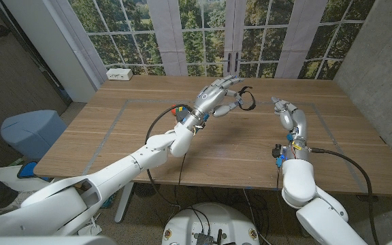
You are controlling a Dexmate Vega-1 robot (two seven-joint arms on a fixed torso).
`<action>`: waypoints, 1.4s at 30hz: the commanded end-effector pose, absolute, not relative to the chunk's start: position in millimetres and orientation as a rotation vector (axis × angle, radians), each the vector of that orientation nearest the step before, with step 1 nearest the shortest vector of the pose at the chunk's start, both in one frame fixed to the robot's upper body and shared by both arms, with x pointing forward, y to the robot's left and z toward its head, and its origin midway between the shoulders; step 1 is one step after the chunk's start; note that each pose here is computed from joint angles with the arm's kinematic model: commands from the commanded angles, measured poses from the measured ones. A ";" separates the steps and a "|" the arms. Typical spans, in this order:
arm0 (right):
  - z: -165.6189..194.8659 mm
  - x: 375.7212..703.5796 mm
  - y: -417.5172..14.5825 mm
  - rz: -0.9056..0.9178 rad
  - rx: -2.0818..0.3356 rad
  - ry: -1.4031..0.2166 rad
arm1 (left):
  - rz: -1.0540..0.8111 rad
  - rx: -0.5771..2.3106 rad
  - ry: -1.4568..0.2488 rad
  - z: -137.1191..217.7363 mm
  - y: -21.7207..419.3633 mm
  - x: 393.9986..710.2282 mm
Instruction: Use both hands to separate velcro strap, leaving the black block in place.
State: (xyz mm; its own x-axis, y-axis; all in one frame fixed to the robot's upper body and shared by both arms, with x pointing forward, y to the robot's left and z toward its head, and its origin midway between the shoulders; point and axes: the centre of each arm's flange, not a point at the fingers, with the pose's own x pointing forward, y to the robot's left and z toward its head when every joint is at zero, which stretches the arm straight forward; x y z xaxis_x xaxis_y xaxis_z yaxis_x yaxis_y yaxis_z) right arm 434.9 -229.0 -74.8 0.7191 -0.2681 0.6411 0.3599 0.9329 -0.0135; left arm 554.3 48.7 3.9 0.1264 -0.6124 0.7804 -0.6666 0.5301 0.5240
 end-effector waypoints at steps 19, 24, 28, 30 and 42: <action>-66.9 425.2 -197.5 -0.584 -0.462 -0.639 | 0.111 1.396 -1.563 13.8 25.8 541.2; -66.2 425.4 -192.4 -0.614 -0.501 -0.636 | 0.099 1.429 -1.556 14.8 21.5 538.6; -65.8 424.5 -187.4 -0.637 -0.541 -0.636 | 0.095 1.446 -1.549 15.6 19.2 537.5; -65.9 424.3 -185.3 -0.648 -0.553 -0.636 | 0.092 1.453 -1.546 15.9 18.4 537.2; -65.1 431.9 -172.4 -0.711 -0.683 -0.616 | 0.104 1.416 -1.573 15.2 15.8 534.0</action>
State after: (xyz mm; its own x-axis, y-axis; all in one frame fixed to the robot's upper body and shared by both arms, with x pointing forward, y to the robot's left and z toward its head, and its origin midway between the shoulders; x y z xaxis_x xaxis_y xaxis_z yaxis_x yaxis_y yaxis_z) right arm 427.2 -182.2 -65.6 0.6281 -0.3663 0.6865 0.6971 0.6570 -0.2872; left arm 537.5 19.3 14.5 0.1753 -0.7167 0.6750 -0.7945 0.3020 0.5269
